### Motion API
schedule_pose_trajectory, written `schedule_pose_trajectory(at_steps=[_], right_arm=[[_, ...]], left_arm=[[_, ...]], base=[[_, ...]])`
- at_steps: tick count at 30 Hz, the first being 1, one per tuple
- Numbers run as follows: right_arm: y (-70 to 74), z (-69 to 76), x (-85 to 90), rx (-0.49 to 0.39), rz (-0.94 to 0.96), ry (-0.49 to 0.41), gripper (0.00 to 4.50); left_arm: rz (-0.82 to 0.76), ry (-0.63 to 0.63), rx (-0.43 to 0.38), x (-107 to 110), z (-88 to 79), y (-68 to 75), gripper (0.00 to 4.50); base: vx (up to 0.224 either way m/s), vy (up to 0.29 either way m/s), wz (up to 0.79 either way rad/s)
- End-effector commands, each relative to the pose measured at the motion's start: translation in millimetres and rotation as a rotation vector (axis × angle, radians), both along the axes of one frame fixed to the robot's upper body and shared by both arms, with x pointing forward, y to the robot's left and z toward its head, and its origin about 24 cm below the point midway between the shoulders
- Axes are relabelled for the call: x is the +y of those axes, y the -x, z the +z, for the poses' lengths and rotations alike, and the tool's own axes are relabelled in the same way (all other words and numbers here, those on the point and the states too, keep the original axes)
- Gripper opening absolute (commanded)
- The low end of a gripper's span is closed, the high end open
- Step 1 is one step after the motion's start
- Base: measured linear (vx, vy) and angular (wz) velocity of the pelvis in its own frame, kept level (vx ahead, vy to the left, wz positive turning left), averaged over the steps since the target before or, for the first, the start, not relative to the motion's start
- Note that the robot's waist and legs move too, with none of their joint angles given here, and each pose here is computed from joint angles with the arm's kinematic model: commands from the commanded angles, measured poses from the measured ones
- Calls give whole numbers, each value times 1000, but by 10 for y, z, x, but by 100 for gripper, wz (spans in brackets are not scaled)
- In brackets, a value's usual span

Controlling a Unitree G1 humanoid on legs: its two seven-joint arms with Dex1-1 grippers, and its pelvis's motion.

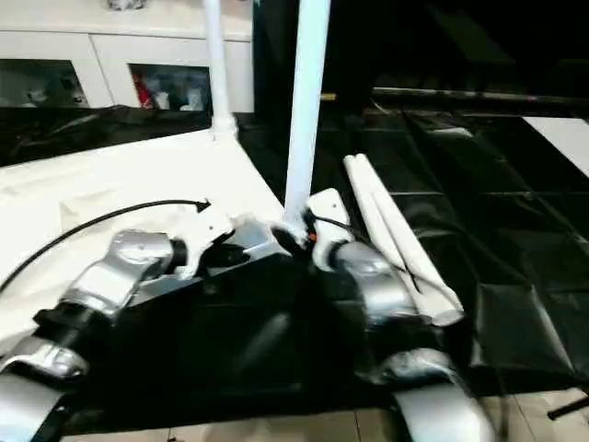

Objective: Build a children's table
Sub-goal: Rotate leg to tighten

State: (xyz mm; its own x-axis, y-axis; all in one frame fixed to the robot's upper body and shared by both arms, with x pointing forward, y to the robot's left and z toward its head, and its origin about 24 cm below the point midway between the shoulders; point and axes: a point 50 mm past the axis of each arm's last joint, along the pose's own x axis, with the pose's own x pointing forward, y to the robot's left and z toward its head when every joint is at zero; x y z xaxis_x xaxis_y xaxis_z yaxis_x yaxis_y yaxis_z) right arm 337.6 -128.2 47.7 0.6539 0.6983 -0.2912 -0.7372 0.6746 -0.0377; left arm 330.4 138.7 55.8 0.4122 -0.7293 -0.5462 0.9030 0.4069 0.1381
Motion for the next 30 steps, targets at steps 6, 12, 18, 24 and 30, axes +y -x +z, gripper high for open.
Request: schedule_pose_trajectory(at_steps=[6, 12, 18, 24, 30], right_arm=[[129, 45, -77, 29, 199, 43, 377], [138, 58, -45, 36, 208, 32, 377], [143, 34, -14, 63, 215, 12, 338], [160, 10, -18, 75, 219, 20, 295], [159, -29, -29, 90, 189, 9, 276]], left_arm=[[-189, 66, 50, -52, 35, 185, 0], [-196, 69, 50, -31, 40, 199, 0], [-191, 63, 54, -7, 40, 210, 0], [-188, 61, 58, 0, 29, 220, 0], [-177, 59, 63, 6, 22, 217, 0]], base=[[0, 0, 0], [0, 0, 0], [0, 0, 0], [0, 0, 0], [0, 0, 0]])
